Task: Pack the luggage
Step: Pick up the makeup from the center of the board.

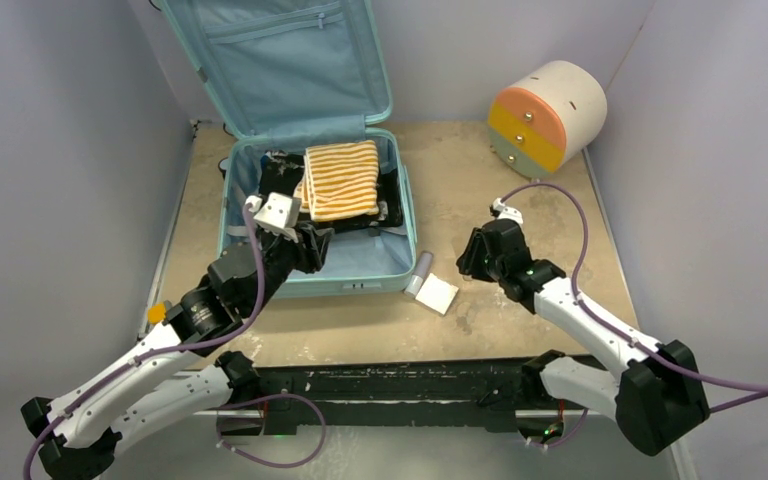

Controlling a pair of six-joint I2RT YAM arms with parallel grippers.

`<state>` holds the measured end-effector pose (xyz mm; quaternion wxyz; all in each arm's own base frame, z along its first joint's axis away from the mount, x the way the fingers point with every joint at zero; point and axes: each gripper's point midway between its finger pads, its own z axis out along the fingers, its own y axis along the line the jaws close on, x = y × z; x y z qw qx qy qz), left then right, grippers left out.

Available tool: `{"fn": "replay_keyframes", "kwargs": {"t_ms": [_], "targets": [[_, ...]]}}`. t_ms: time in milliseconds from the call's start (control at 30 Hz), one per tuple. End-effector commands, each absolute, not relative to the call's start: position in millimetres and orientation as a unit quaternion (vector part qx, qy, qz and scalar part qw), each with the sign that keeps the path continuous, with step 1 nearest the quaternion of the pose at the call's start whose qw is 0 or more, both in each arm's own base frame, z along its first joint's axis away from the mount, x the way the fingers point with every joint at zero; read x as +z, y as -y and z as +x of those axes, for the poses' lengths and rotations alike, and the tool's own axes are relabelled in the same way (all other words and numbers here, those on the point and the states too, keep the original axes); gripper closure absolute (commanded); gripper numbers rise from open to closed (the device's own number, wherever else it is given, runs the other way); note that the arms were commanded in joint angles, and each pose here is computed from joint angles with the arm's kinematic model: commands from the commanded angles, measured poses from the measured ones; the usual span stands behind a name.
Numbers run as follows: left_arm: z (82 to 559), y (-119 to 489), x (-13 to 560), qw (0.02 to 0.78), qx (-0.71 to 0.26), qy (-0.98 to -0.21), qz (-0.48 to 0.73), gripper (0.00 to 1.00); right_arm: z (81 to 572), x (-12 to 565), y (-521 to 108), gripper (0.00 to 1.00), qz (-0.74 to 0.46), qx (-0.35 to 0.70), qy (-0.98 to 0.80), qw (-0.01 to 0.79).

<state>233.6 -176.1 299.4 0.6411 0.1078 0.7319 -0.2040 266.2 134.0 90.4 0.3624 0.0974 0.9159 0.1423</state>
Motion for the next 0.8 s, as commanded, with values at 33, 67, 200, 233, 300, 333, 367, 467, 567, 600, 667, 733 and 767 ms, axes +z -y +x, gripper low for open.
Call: {"fn": "replay_keyframes", "kwargs": {"t_ms": [33,67,200,233,300,333,367,467,567,600,667,733,767], "targets": [[232,174,330,0.661,-0.225,-0.711,0.089,0.54,276,107,-125,0.73,0.100,0.125,-0.904,0.396],[232,174,329,0.660,-0.224,-0.712,0.090,0.54,277,103,-126,0.73,0.100,0.126,-0.905,0.394],[231,174,329,0.659,-0.225,-0.712,0.089,0.54,283,87,-132,0.74,0.107,0.125,-0.914,0.372],[231,174,329,0.659,-0.225,-0.712,0.088,0.54,285,85,-133,0.74,0.110,0.125,-0.913,0.372],[232,173,327,0.659,-0.222,-0.713,0.086,0.54,289,80,-132,0.74,0.120,0.121,-0.911,0.375],[233,173,326,0.659,-0.221,-0.714,0.086,0.54,291,79,-131,0.74,0.126,0.117,-0.910,0.377],[233,174,325,0.658,-0.220,-0.715,0.087,0.54,293,76,-130,0.73,0.133,0.112,-0.910,0.378],[234,176,326,0.656,-0.221,-0.717,0.090,0.54,299,67,-124,0.73,0.162,0.097,-0.904,0.383],[234,174,326,0.656,-0.219,-0.717,0.087,0.54,302,58,-116,0.74,0.204,0.083,-0.895,0.387],[234,173,326,0.658,-0.218,-0.716,0.083,0.54,305,56,-114,0.74,0.223,0.081,-0.889,0.392],[236,171,326,0.659,-0.214,-0.717,0.077,0.54,305,50,-108,0.74,0.258,0.073,-0.879,0.393],[236,171,325,0.659,-0.213,-0.718,0.073,0.54,305,44,-105,0.73,0.293,0.070,-0.870,0.389],[236,171,326,0.659,-0.213,-0.718,0.073,0.54,305,41,-105,0.72,0.309,0.071,-0.867,0.385]]}}
